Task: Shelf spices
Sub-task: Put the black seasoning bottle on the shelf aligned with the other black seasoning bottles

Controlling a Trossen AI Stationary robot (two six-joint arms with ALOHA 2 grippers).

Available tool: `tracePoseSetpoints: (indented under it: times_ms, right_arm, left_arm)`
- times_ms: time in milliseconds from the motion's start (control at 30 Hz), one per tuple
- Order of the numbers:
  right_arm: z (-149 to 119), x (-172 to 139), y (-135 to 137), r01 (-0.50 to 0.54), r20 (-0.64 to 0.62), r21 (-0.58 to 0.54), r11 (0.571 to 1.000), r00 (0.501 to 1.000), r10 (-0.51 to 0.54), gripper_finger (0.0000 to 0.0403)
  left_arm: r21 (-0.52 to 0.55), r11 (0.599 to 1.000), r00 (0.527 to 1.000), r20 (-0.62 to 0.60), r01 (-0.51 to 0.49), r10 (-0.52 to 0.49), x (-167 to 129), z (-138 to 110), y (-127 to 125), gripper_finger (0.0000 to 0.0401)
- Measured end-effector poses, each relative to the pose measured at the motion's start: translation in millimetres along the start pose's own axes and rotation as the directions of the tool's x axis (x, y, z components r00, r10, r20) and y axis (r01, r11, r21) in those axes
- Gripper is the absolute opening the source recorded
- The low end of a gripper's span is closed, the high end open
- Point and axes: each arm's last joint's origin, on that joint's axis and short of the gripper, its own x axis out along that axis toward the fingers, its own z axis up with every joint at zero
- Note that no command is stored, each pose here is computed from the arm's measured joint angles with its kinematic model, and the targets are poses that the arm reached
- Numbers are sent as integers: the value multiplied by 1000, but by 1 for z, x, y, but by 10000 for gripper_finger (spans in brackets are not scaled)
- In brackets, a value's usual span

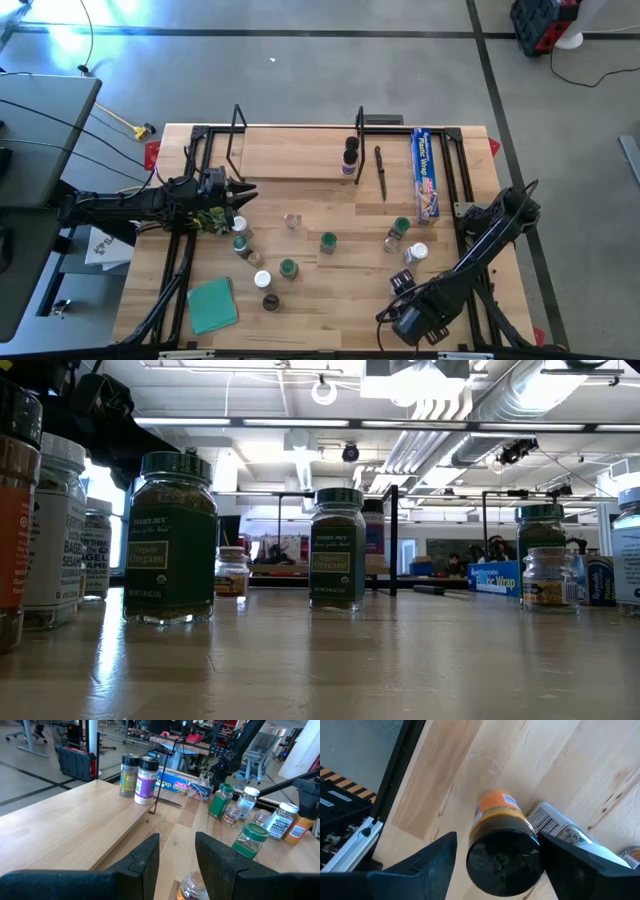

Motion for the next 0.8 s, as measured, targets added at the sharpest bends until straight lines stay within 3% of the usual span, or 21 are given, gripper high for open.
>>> tracePoseSetpoints:
  times_ms: [233, 467, 633, 800]
  right_arm:
    - [4, 16, 1, 7, -51, -2, 1000, 999, -7, 227]
    - [12, 12, -2, 56, 23, 37, 998, 998, -57, 199]
    - [27, -8, -13, 78, 116, 146, 986, 989, -95, 199]
    - [44, -46, -49, 104, 189, 266, 958, 969, -158, 199]
  left_arm:
    - [1, 1000, 1000, 0, 0, 0, 0, 0, 0, 121]
    - [0, 1000, 1000, 2, 0, 0, 0, 0, 0, 121]
    - [-2, 1000, 1000, 14, 3, -3, 0, 1, 0, 121]
    - [-5, 1000, 1000, 27, 6, -6, 0, 3, -1, 121]
